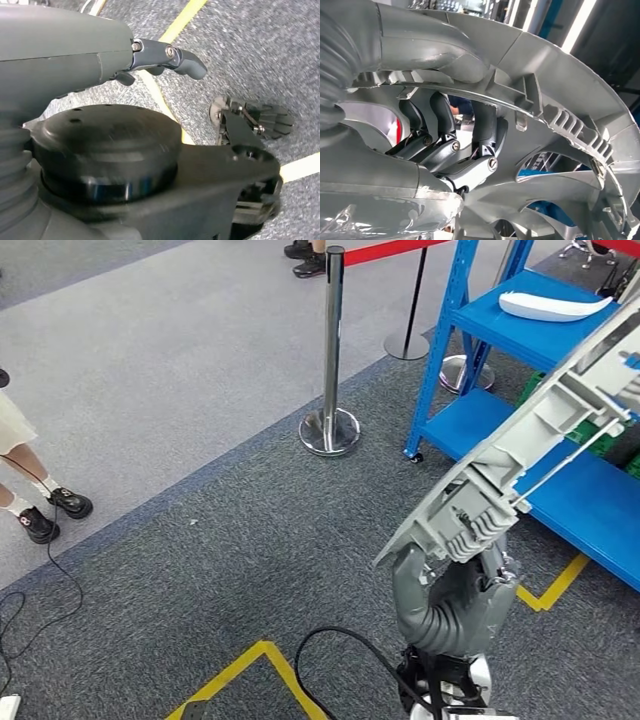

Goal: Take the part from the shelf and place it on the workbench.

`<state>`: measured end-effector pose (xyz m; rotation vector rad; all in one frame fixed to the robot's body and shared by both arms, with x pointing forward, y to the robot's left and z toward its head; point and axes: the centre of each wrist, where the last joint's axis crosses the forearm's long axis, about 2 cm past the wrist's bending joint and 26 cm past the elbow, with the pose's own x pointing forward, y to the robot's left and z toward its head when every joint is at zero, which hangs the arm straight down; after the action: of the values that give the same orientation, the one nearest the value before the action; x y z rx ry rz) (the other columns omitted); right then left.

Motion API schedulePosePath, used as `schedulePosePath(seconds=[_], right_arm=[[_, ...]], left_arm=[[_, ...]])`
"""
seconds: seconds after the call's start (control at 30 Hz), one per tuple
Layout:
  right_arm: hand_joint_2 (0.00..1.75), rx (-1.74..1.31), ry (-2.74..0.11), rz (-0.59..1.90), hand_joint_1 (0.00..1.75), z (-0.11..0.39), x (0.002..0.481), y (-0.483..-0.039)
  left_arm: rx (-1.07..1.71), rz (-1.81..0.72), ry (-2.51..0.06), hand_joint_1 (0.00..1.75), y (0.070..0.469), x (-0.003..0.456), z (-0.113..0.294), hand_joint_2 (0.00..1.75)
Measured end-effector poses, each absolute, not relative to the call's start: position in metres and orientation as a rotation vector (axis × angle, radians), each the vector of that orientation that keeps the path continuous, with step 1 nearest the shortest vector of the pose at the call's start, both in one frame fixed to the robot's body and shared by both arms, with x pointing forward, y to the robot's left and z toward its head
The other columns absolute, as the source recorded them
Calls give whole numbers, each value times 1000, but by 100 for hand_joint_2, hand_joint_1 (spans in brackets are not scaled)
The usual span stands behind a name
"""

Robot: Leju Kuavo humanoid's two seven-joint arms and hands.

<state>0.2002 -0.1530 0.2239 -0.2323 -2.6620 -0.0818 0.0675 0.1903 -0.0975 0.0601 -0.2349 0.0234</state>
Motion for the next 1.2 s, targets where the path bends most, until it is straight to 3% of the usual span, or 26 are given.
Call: schedulePosePath(seconds=[1.2], right_arm=[[175,-234,-2649,-79,175,220,197,-153]], left_arm=[[67,28,-231,0,190,69,-97,175]])
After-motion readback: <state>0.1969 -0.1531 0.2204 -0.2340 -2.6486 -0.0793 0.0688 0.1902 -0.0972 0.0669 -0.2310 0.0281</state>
